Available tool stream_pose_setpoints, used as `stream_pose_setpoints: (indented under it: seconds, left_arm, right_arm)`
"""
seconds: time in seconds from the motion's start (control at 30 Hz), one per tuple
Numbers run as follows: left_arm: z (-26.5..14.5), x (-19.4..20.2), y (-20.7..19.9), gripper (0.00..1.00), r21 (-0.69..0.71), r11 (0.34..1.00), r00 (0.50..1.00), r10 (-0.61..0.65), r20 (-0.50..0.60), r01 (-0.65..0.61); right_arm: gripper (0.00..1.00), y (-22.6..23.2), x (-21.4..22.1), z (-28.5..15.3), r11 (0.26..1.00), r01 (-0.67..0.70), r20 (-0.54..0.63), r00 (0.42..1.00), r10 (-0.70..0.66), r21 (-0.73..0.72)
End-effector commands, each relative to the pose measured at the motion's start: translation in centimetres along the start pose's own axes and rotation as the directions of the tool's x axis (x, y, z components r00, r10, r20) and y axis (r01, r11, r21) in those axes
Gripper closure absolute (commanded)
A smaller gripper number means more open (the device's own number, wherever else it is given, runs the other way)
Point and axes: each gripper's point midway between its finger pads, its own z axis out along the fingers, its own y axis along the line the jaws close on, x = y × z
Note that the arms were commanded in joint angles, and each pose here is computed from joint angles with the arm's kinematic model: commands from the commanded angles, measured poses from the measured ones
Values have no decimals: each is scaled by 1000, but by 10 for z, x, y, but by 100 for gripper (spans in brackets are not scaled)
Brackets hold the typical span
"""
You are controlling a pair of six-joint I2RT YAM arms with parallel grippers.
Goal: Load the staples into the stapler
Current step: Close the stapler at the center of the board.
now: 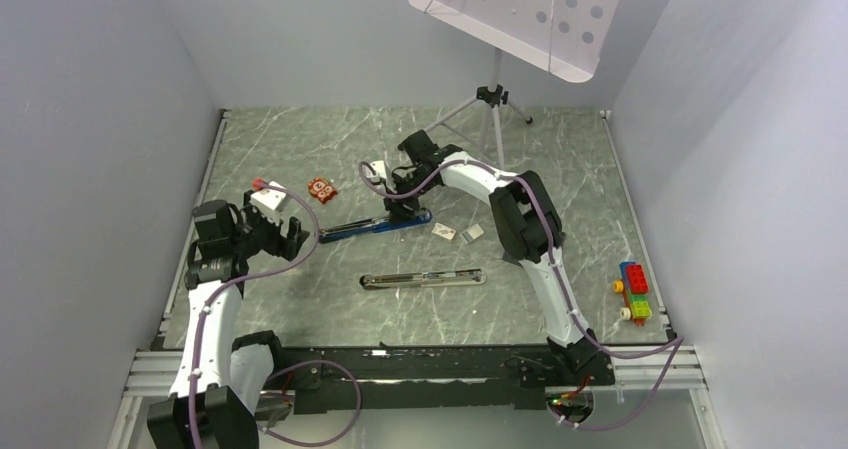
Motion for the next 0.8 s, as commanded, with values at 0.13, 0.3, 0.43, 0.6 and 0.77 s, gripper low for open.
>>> stream_pose_setpoints:
  seconds: [0.13, 0.3, 0.43, 0.6, 0.77]
  left_arm:
    - [0, -14, 1, 17, 7, 1000, 998, 25, 52, -25]
    - [0, -12, 0, 17, 11, 1000, 999, 22, 49, -22]
    - [-1, -13, 0, 17, 9, 1000, 998, 24, 50, -25]
    - [-2, -13, -1, 17, 13, 1000, 998, 23, 50, -23]
    - [-3, -23, -4, 18, 18, 1000, 996, -6, 93, 4]
  right_arm:
    - [53, -7, -17, -4, 998, 50, 42, 998, -51, 37]
    - [51, -3, -8, 2, 997, 77, 10, 997, -78, 28]
    - [67, -1, -4, 3, 995, 96, 1, 995, -96, 16]
    - [88, 0, -6, -2, 995, 102, 12, 995, -102, 9]
    - [96, -6, -17, -16, 994, 101, 63, 993, -103, 30]
